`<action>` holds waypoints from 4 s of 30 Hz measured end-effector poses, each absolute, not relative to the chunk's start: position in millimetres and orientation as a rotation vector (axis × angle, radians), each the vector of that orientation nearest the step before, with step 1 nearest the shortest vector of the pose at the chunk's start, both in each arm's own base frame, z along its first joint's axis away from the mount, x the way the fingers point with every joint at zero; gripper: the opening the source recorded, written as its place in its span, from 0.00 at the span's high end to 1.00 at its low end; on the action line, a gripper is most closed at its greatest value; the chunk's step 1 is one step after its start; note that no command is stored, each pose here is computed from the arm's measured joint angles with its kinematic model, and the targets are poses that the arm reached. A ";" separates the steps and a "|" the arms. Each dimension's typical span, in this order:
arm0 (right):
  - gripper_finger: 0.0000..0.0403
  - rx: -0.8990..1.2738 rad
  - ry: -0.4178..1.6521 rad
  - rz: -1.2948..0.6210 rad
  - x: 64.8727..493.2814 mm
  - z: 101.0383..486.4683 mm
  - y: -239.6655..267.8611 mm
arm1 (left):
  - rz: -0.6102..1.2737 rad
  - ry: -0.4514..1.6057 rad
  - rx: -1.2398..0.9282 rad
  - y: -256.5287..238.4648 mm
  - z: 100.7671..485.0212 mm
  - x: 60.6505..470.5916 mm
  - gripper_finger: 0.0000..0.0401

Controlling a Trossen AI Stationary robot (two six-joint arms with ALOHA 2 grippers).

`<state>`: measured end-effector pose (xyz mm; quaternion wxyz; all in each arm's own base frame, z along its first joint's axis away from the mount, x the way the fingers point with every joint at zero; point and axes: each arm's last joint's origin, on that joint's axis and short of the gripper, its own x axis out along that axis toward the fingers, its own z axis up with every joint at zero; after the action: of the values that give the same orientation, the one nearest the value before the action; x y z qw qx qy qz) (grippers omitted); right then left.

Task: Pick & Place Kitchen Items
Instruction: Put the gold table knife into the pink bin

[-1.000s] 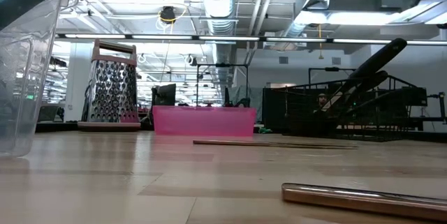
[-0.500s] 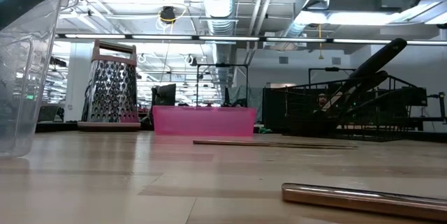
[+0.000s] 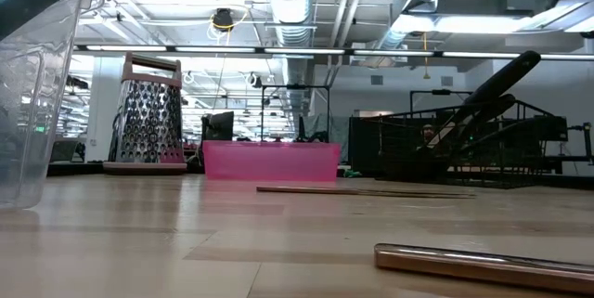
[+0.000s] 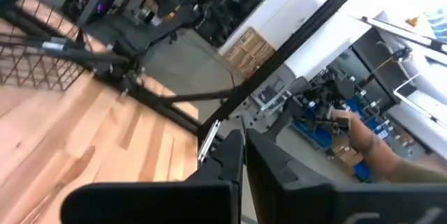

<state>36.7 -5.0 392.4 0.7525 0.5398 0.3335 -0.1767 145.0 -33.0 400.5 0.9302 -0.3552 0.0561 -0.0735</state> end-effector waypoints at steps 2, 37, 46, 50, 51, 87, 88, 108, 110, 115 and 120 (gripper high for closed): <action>0.71 1.167 0.683 -0.340 34.5 393.2 -3.3 | -0.135 0.082 -0.726 -33.1 402.5 149.1 1.00; 0.71 0.444 0.068 0.200 68.1 455.0 -7.7 | -0.247 0.485 -0.129 5.0 239.2 357.7 0.46; 0.71 0.449 0.053 0.140 84.0 456.9 -10.9 | -0.274 0.480 -0.066 4.0 179.9 341.2 0.41; 0.71 0.436 0.046 0.158 93.6 458.6 -11.7 | -0.256 0.415 -0.024 3.8 152.5 324.7 0.43; 0.71 0.427 0.041 0.163 96.0 459.3 -12.0 | -0.251 0.418 -0.020 3.8 144.2 320.7 0.43; 0.71 0.324 -0.148 0.283 115.3 479.1 2.2 | -0.131 0.525 0.024 0.6 36.6 324.4 0.95; 0.71 0.320 -0.149 0.283 115.3 479.1 2.2 | -0.125 0.525 0.006 0.7 36.8 324.4 0.95; 0.71 0.285 -0.145 0.276 117.2 478.2 2.1 | 0.022 0.633 -0.174 35.6 75.8 312.9 0.99; 0.71 0.288 -0.129 0.274 120.5 476.8 1.9 | 0.021 0.634 -0.180 37.4 74.1 313.1 0.99; 0.71 0.298 -0.104 0.271 125.0 474.3 1.6 | 0.011 0.642 -0.172 35.1 71.5 313.2 0.99; 0.71 0.311 -0.095 0.271 128.0 473.4 1.5 | 0.008 0.643 -0.154 34.9 71.3 313.1 1.00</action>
<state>128.0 1.5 473.4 0.9777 0.1542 -0.0469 0.1343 313.1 34.9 71.3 0.9458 -0.0756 0.3158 0.0038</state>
